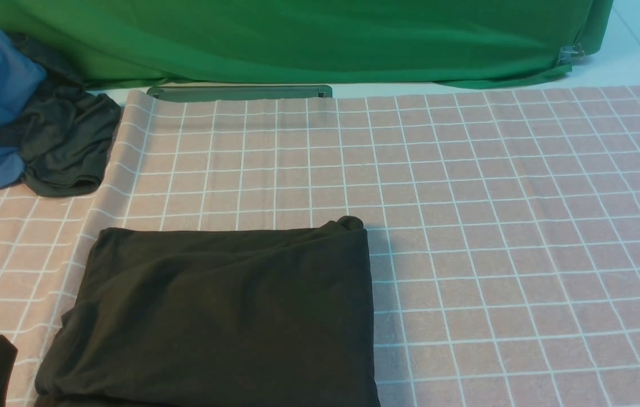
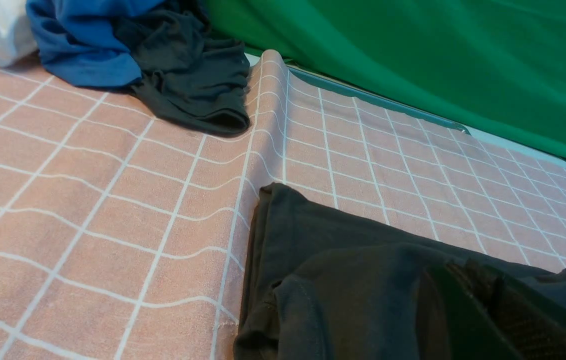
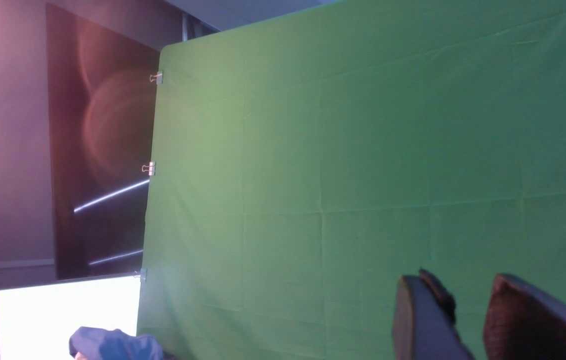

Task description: Fold a long-sleeved shirt over a pink coffee tablecloth.

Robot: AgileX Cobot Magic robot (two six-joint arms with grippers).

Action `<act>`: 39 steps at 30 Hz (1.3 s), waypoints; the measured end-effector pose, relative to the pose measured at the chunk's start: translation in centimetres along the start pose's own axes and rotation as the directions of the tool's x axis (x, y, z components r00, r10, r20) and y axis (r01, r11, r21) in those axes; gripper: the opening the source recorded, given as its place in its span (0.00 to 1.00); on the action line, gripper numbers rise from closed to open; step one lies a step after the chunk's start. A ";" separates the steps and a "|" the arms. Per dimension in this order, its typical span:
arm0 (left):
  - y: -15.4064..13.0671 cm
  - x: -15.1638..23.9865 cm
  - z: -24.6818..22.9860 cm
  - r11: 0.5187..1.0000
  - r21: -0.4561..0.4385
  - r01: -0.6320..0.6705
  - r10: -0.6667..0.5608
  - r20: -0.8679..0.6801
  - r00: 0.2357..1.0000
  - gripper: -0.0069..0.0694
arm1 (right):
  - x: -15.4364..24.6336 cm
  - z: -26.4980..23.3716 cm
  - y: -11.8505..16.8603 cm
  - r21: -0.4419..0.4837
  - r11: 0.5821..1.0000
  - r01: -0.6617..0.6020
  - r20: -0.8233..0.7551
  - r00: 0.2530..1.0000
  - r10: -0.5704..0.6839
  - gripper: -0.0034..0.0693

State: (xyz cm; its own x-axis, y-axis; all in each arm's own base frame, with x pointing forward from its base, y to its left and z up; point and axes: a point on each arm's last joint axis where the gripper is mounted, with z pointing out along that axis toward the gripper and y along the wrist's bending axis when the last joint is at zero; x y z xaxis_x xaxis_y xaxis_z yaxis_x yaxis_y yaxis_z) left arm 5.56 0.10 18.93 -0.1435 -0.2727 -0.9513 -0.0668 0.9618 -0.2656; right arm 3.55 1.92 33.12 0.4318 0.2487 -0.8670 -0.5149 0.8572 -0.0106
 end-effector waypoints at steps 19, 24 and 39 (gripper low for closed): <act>0.0 0.0 0.0 1.000 -0.001 -0.003 0.003 -0.001 1.000 0.11 | 0.0 0.0 0.0 0.000 1.000 0.000 0.001 1.000 0.000 0.37; 0.0 0.0 0.0 1.000 -0.001 -0.004 0.004 0.000 1.000 0.11 | -0.2 -0.3 0.0 0.001 1.000 0.000 0.014 1.000 0.000 0.37; 0.0 0.0 0.0 1.000 -0.003 -0.010 0.010 0.000 1.000 0.11 | 10.9 -4.4 -1.9 0.225 0.914 0.336 -0.504 0.843 -0.186 0.37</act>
State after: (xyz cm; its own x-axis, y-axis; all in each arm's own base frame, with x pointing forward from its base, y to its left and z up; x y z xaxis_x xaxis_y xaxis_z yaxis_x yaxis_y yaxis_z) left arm 5.55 0.12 18.92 -0.1441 -0.2626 -0.9541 -0.0678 0.9645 -0.2552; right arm 5.96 1.04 21.52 0.0866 -0.1772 -0.9804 -0.1587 0.9690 -0.1892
